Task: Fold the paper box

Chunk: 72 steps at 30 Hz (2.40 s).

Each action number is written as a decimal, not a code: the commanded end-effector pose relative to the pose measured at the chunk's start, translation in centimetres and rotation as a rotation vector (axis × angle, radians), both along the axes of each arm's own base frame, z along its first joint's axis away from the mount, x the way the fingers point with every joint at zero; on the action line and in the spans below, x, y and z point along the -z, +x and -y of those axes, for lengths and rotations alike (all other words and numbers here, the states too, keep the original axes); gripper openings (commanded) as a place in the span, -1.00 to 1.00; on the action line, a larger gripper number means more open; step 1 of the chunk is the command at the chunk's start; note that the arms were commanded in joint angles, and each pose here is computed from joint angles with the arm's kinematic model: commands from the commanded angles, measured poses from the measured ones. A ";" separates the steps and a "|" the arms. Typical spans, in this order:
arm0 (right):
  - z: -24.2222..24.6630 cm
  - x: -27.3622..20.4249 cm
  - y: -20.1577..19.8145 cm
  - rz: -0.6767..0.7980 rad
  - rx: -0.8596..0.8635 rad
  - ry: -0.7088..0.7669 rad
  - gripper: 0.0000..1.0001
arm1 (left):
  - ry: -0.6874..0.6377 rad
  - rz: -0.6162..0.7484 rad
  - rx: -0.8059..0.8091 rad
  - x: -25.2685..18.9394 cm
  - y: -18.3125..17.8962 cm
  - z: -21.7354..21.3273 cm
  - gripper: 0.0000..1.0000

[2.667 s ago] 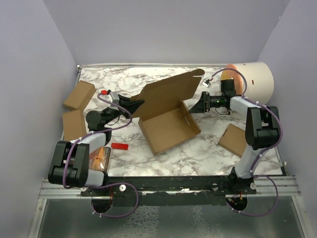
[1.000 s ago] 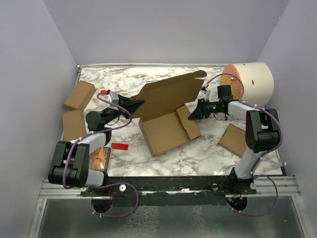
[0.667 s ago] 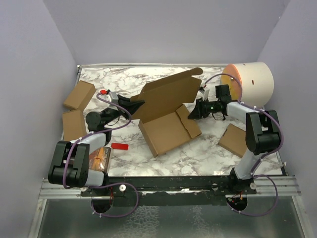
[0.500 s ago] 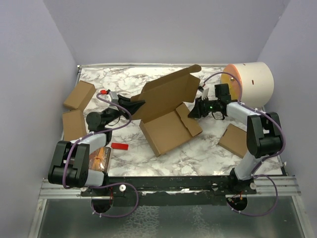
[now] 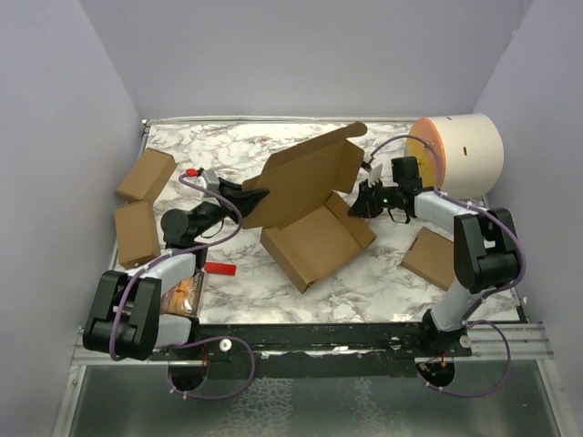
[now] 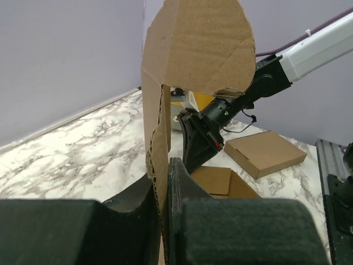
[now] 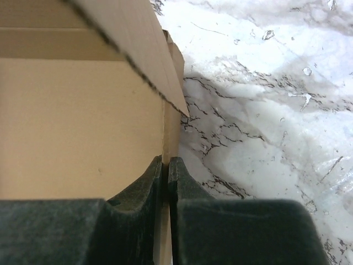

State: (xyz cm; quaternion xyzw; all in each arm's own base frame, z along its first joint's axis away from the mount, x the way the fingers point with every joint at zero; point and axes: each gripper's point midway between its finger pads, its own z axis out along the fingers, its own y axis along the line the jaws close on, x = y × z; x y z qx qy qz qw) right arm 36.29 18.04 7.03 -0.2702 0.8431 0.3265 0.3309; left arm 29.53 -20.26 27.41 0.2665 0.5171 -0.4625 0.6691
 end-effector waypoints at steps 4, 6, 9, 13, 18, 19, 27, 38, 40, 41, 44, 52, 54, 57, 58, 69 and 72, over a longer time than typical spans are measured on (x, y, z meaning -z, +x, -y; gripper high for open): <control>0.1 -0.8 0.3 0.063 -0.007 -0.020 -0.94 | -0.068 -0.070 -0.060 -0.5 -0.2 -0.8 -0.52; 0.1 -0.9 0.3 0.071 -0.010 -0.019 -0.95 | -0.072 -0.103 -0.067 -0.2 -0.2 -0.9 -0.44; 0.1 -1.2 0.3 0.088 -0.014 -0.022 -0.95 | -0.068 -0.152 -0.082 0.4 -0.1 -1.0 -0.35; 0.3 -1.7 0.4 0.117 -0.016 -0.028 -0.96 | -0.067 -0.223 -0.119 0.8 0.6 -1.3 -0.30; 0.4 -2.1 0.5 0.144 -0.013 -0.037 -0.96 | -0.059 -0.327 -0.163 1.6 1.7 -1.7 -0.33; 0.5 -2.1 0.5 0.147 -0.013 -0.038 -0.96 | -0.059 -0.338 -0.164 1.6 1.7 -1.6 -0.38; 0.6 -1.6 0.4 0.162 -0.028 -0.068 -0.93 | 0.003 -0.255 -0.138 1.2 1.4 -0.6 -1.00; 0.6 0.7 0.2 0.160 -0.058 -0.182 -0.61 | 0.082 -0.141 -0.130 1.1 1.3 0.9 -1.00; 0.5 1.1 0.2 0.160 -0.063 -0.198 -0.61 | 0.083 -0.136 -0.130 1.1 1.2 0.9 -1.00; 0.5 1.2 0.2 0.162 -0.065 -0.205 -0.61 | 0.085 -0.134 -0.130 1.2 1.2 0.9 -1.00; 0.3 1.7 0.1 0.161 -0.070 -0.232 -0.59 | 0.086 -0.132 -0.130 1.2 1.1 0.9 -1.00; 0.3 3.4 0.1 0.158 -0.073 -0.316 -0.48 | 0.083 -0.129 -0.129 1.5 0.8 0.9 -1.00; 0.4 3.6 0.2 0.162 -0.069 -0.332 -0.47 | 0.083 -0.128 -0.130 1.5 0.8 0.9 -1.00; 0.5 3.8 0.3 0.173 -0.064 -0.360 -0.48 | 0.084 -0.126 -0.129 1.5 0.8 0.9 -1.00; 0.5 3.9 0.4 0.178 -0.062 -0.373 -0.48 | 0.083 -0.124 -0.130 1.4 0.7 0.9 -1.00; 2.4 4.1 2.1 0.317 0.028 -0.633 -0.98 | 0.081 -0.115 -0.131 1.3 0.5 0.8 -1.00; 2.1 4.1 1.9 0.313 0.016 -0.615 -0.98 | 0.080 -0.115 -0.129 1.2 0.6 0.8 -1.00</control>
